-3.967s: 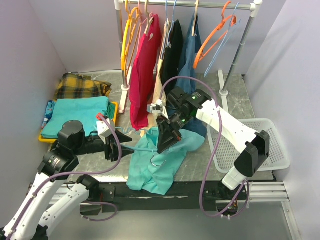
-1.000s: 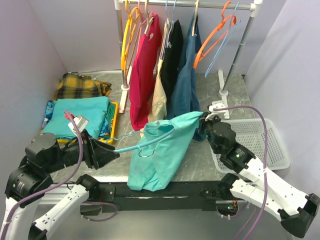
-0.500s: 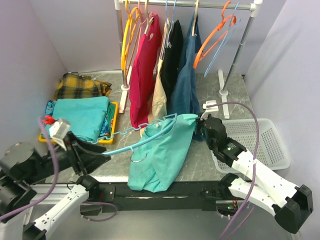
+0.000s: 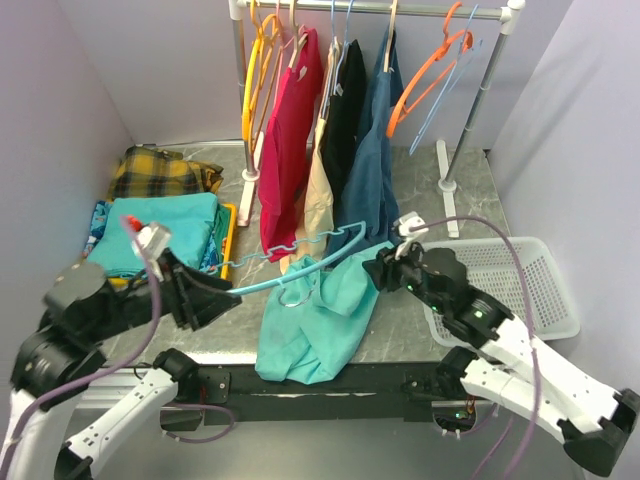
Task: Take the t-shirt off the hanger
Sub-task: Remove the T-shirt from the hanger, then place the hanger at the clothesline.
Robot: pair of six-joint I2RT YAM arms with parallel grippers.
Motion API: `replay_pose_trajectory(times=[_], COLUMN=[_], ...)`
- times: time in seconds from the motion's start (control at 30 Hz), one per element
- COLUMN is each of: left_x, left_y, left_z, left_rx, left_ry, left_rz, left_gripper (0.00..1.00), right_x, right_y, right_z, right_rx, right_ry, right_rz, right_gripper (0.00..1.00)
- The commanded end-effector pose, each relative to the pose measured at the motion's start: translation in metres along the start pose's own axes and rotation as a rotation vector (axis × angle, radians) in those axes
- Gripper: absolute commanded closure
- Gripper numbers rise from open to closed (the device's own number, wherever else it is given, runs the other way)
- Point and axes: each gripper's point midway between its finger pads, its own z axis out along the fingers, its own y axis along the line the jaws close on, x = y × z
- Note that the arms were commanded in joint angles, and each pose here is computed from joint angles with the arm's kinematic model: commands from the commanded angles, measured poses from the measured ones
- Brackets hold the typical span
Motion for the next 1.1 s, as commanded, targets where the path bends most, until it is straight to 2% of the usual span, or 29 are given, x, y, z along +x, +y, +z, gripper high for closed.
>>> replay_pose_trajectory(times=[0.0, 0.13, 0.23, 0.33, 0.4, 0.5, 0.57, 0.7, 0.87, 0.97, 1.0, 1.07], left_x=[-0.017, -0.016, -0.014, -0.011, -0.01, -0.009, -0.008, -0.005, -0.003, -0.003, -0.002, -0.001], left_y=[-0.008, 0.005, 0.01, 0.012, 0.014, 0.015, 0.015, 0.015, 0.019, 0.019, 0.019, 0.018], left_z=[0.023, 0.037, 0.045, 0.05, 0.052, 0.052, 0.051, 0.049, 0.048, 0.049, 0.049, 0.049], left_rx=[0.1, 0.067, 0.067, 0.077, 0.072, 0.064, 0.065, 0.059, 0.037, 0.04, 0.042, 0.054], left_ry=[-0.039, -0.022, -0.008, 0.006, 0.012, 0.027, 0.032, 0.043, 0.044, 0.048, 0.051, 0.06], left_rz=[0.019, 0.01, 0.003, -0.01, -0.01, -0.008, -0.004, -0.006, -0.007, -0.004, -0.003, 0.004], left_gripper=[0.99, 0.99, 0.99, 0.99, 0.99, 0.99, 0.99, 0.99, 0.99, 0.99, 0.99, 0.99], right_x=[-0.06, -0.088, -0.092, -0.086, -0.079, -0.084, -0.09, -0.098, -0.11, -0.11, -0.111, -0.109], right_y=[0.034, 0.065, 0.089, 0.102, 0.099, 0.104, 0.111, 0.097, 0.102, 0.106, 0.106, 0.108], right_z=[-0.043, -0.082, -0.095, -0.087, -0.073, -0.067, -0.066, -0.056, -0.065, -0.072, -0.073, -0.073], right_rx=[-0.159, -0.313, -0.408, -0.404, -0.331, -0.281, -0.264, -0.104, -0.091, -0.098, -0.097, -0.105], right_ry=[-0.151, -0.213, -0.197, -0.134, -0.096, -0.106, -0.147, -0.204, -0.265, -0.265, -0.265, -0.253], right_rz=[-0.006, -0.067, -0.123, -0.212, -0.295, -0.374, -0.402, -0.477, -0.466, -0.478, -0.479, -0.499], right_gripper=[0.5, 0.49, 0.49, 0.48, 0.48, 0.48, 0.46, 0.41, 0.33, 0.27, 0.22, 0.21])
